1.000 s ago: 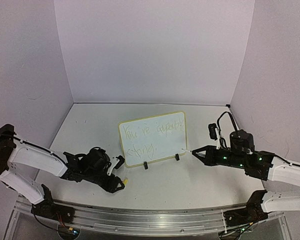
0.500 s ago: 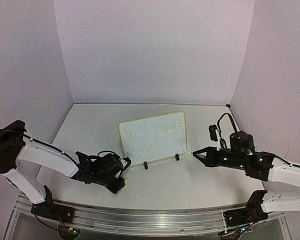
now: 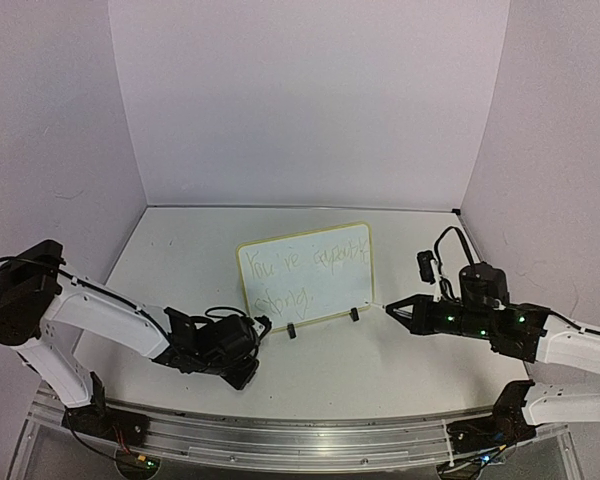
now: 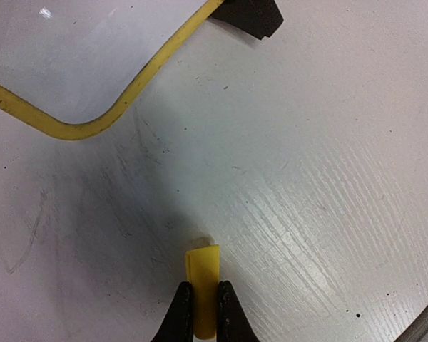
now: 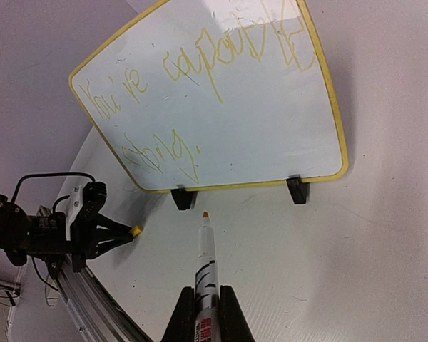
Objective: Write a sentence on the whiteboard
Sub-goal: Pick up the pen cap from the center of the board.
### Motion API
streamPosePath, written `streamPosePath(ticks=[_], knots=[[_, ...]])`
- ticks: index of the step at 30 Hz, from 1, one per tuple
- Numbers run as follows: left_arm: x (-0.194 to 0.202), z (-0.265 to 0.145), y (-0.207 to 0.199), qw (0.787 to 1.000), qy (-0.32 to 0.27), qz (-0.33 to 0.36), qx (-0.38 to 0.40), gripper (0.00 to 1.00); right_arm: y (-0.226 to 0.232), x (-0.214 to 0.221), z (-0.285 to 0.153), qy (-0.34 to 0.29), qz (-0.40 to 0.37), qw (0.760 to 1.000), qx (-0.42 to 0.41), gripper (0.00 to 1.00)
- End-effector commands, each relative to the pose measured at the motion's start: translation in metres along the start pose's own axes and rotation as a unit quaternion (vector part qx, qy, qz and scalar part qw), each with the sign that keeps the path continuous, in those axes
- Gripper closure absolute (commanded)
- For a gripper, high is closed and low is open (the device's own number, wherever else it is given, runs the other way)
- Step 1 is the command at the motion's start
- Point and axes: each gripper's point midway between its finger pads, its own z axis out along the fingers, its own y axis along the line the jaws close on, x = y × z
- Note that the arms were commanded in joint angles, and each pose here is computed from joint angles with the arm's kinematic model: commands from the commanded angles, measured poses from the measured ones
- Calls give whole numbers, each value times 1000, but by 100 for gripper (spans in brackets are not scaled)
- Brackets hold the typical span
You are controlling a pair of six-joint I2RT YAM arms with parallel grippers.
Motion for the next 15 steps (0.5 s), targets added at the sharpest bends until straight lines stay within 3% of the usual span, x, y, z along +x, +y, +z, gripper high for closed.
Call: streamPosePath(ticks=[1, 5, 9, 15], knots=[[33, 2, 8, 998, 55, 20, -22, 100, 14, -3, -3, 8, -8, 1000, -27, 100], [25, -7, 3, 999, 32, 30, -8, 100, 27, 9, 3, 67, -23, 996, -54, 100], [-2, -33, -20, 996, -24, 53, 63, 100, 53, 24, 9, 140, -35, 982, -121, 100], [-35, -85, -72, 967, -90, 107, 212, 100, 86, 44, 6, 234, -30, 947, -219, 100]])
